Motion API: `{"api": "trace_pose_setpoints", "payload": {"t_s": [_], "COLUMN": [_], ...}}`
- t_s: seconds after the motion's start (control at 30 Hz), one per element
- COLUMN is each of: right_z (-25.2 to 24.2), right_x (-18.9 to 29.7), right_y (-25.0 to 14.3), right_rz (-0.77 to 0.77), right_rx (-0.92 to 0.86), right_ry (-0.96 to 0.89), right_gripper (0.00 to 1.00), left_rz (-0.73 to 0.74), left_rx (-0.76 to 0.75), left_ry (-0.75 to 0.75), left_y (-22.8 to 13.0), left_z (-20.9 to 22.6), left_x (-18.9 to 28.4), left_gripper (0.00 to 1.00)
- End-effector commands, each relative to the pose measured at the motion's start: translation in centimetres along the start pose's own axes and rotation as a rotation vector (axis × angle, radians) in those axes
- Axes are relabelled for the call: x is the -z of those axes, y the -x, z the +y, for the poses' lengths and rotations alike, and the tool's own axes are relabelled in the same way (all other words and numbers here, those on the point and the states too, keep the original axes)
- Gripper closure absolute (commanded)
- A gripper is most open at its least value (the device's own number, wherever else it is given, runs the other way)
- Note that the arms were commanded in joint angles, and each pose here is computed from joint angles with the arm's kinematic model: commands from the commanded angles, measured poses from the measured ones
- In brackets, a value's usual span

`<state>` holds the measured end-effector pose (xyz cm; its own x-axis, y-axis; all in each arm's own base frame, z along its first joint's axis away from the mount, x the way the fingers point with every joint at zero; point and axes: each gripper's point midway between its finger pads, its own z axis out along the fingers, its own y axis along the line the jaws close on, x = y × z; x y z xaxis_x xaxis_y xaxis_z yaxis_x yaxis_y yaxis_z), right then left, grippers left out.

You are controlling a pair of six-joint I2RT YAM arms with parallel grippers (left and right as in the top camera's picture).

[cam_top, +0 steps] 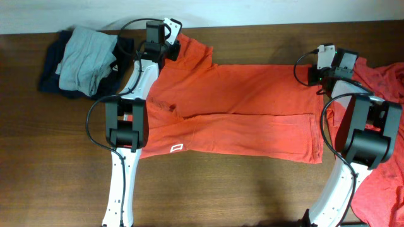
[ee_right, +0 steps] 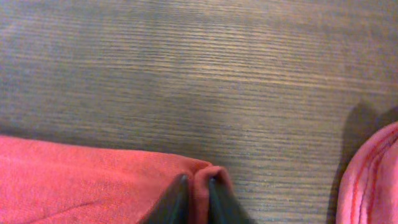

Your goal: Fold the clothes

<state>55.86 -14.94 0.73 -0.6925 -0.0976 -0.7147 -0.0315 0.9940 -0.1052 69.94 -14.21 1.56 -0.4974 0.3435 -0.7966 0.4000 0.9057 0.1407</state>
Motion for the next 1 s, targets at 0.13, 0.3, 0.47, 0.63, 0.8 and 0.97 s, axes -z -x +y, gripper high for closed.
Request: {"api": "trace_pose_setpoints", "payload": {"t_s": [0.13,0.3,0.47,0.63,0.8,0.97], "right_z": [-0.1,0.3,0.4,0.2,0.3,0.3], "right_x": [-0.7,-0.2,0.8,1.2,1.2,1.2], "right_y": [0.0,0.8,2.3,3.0,2.8,2.8], "right_rz": [0.005,0.013,0.024,0.035,0.042,0.043], "right_rx": [-0.050,-0.053,-0.057,-0.060,-0.061,-0.061], "right_ry": [0.008,0.040,0.068,0.070,0.072,0.072], "right_gripper": [0.96,0.96,0.96,0.96,0.96,0.96], "left_rz": [-0.055,-0.083,-0.075,-0.053,-0.030,-0.034], "left_rx": [0.079,0.079,0.080,0.090,0.094,0.091], "left_ry": [0.056,0.033,0.017,-0.066,-0.070,-0.069], "left_y": [3.9,7.2,7.9,6.8,4.2,2.2], "left_z": [2.0,2.1,2.0,0.4,0.1,-0.2], "left_x": [1.7,3.9,4.6,4.0,1.9,-0.2], "left_gripper": [0.76,0.76,0.76,0.49,0.37,0.39]}}
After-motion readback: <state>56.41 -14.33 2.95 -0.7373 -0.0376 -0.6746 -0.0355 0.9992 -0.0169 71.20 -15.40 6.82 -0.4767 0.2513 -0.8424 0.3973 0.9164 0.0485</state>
